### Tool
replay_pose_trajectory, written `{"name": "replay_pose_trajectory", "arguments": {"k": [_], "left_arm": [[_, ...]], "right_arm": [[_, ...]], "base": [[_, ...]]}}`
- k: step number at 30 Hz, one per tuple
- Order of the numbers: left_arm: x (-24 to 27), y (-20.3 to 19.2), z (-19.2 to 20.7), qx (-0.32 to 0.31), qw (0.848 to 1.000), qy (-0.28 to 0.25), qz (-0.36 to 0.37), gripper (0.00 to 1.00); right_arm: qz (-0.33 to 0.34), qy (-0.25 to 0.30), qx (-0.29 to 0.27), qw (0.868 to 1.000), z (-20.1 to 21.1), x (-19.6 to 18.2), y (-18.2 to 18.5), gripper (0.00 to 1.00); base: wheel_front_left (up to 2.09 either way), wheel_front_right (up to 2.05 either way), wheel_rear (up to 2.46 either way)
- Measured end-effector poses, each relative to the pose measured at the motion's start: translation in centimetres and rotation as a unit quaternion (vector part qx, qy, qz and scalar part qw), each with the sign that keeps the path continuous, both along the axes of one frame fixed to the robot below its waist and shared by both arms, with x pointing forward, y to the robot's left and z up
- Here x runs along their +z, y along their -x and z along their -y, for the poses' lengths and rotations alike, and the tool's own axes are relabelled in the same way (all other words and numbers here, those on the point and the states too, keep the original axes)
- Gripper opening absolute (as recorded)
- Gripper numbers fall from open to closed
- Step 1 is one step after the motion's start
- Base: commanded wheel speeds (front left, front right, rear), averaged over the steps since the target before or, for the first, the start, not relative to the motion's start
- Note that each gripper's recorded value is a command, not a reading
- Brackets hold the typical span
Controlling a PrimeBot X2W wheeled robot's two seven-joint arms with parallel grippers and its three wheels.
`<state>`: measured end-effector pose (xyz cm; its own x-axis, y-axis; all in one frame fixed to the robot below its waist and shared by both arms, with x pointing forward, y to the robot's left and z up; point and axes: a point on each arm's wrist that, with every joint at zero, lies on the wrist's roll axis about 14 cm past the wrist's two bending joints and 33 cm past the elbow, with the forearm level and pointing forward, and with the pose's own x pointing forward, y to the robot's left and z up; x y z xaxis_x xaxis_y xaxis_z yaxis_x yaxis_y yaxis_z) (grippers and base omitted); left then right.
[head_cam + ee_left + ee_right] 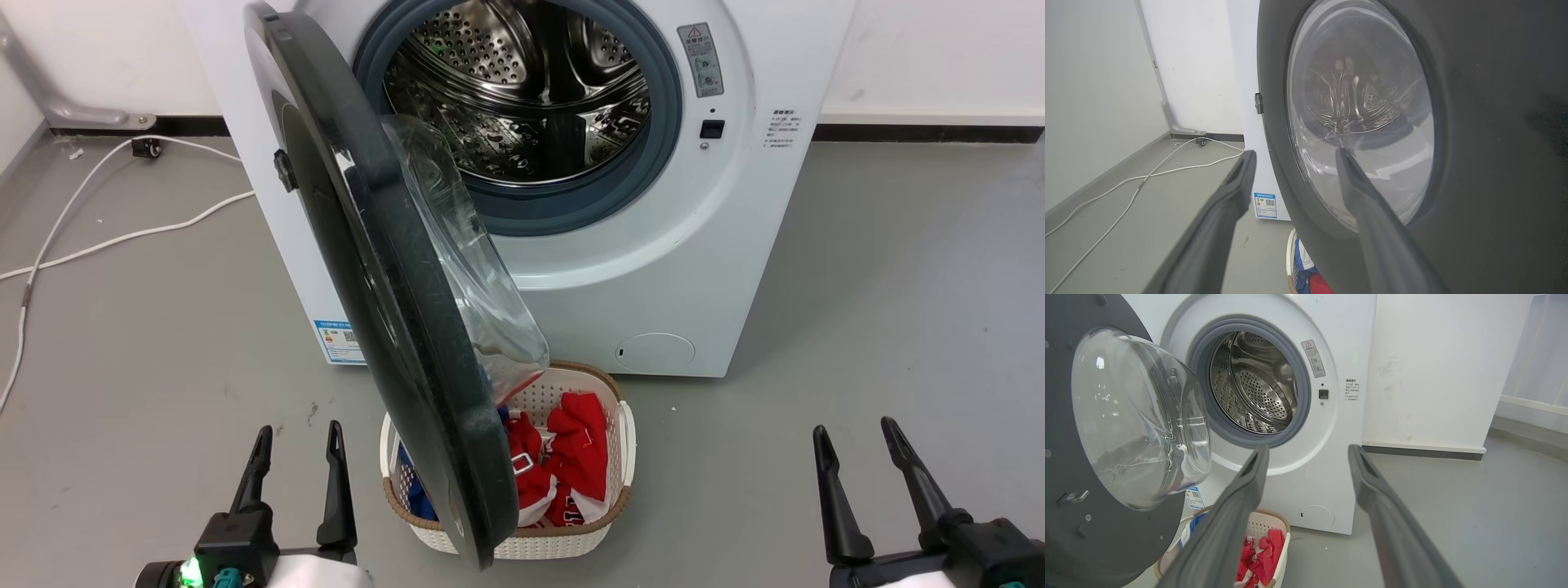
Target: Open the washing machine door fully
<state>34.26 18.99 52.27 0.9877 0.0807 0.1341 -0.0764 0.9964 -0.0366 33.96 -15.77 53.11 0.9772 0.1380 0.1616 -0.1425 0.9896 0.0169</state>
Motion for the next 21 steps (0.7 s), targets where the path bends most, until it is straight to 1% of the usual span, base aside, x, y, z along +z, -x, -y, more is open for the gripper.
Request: {"name": "replay_pose_trajectory", "arguments": {"k": [9,10,11,12,18,21], "left_arm": [[0.0,0.0,-0.4,0.009,1.0,0.005,0.001,1.0],[0.1,0.0,-0.5,0.009,1.0,0.006,0.001,0.92],[0.1,0.1,-0.5,0.01,1.0,0.007,0.002,0.29],[0.2,0.1,-0.6,0.011,1.0,0.007,0.003,0.0],[1.4,0.1,-1.8,0.03,0.999,0.006,0.022,0.0],[3.1,0.0,-2.3,0.036,0.998,-0.001,0.048,0.0]], "right_arm": [[-0.003,-0.015,-0.004,1.0,0.2,-0.2,0.0,1.0],[-0.003,-0.015,-0.004,1.0,0.2,-0.1,0.0,1.0],[-0.003,-0.016,-0.004,1.0,0.3,-0.2,0.0,1.0],[-0.004,-0.017,-0.005,1.0,0.3,-0.2,0.1,1.0],[-0.002,-0.027,-0.006,1.0,0.4,0.0,0.1,1.0],[0.001,-0.033,-0.007,0.999,0.5,0.2,0.1,1.0]], "base": [[0.0,0.0,0.0],[0.0,0.0,0.0],[0.0,0.0,0.0],[0.0,0.0,0.0],[0.0,0.0,0.0],[0.0,0.0,0.0]]}}
